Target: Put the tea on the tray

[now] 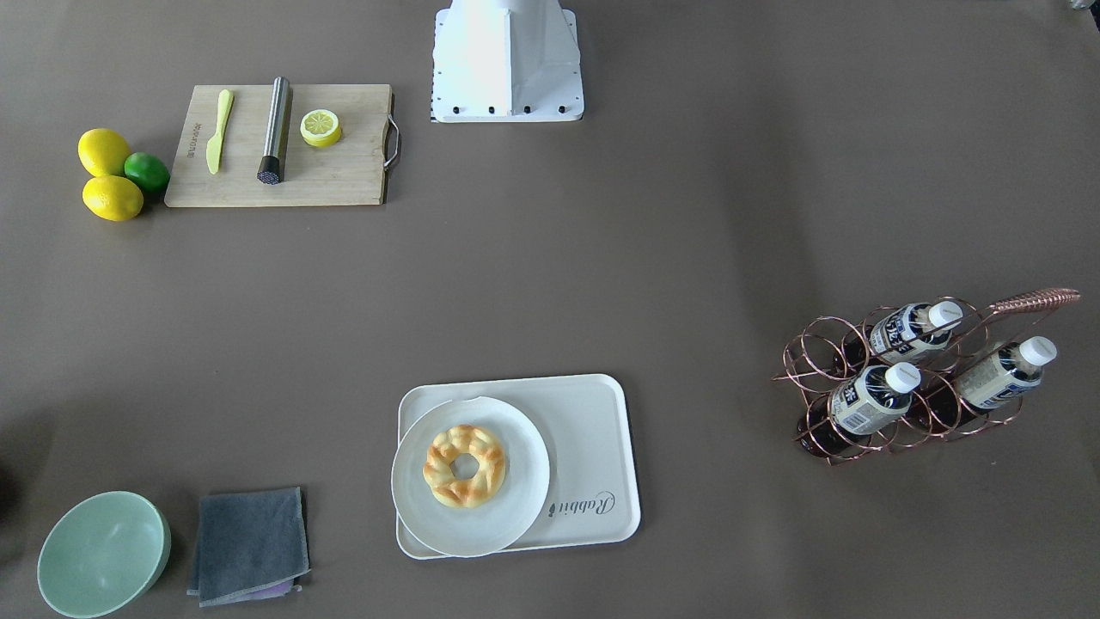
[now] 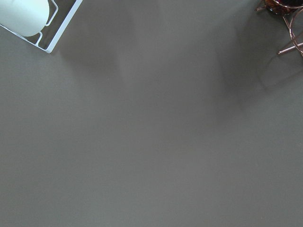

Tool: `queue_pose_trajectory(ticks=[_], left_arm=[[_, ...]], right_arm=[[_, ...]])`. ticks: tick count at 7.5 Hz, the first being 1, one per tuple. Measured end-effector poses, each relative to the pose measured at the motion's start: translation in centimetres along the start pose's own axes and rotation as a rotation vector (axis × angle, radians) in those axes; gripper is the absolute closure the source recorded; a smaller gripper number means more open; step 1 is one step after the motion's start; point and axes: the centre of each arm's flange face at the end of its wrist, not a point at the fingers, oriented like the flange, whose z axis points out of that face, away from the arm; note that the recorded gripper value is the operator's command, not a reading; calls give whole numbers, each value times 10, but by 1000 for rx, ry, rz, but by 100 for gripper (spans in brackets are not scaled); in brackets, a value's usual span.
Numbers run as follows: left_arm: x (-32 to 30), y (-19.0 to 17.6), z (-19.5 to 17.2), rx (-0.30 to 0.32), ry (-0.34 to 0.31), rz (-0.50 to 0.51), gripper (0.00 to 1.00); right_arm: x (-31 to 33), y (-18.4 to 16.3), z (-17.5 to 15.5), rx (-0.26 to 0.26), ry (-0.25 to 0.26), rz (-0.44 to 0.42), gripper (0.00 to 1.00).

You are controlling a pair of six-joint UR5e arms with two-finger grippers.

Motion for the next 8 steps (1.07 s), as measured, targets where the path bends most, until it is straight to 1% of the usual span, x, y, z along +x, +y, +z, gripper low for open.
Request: queue_pose_trajectory(ticks=[1,2,3,4,5,6,8], left_arm=[[1,-1,-1,3,4,-2,3],[9,-5,-7,21,34,-7,3],[24,-15,-19,62,82,-51,3],[41,-28,-31,120,111,-85,3],[65,-46,-31,156,134,-88,3],[95,-71,-30,188,144,-88,2],[153,-118,-28,229,146,-105,2]], right_arm=[[2,2,3,-5,-2,4,0],[4,3,5,-10,-5,8,0],[6,5,8,-14,-7,13,0],[8,7,10,-19,-9,17,0],[9,9,12,-22,-12,21,0],[10,10,13,-24,-15,23,0],[11,16,16,-30,-19,30,0]])
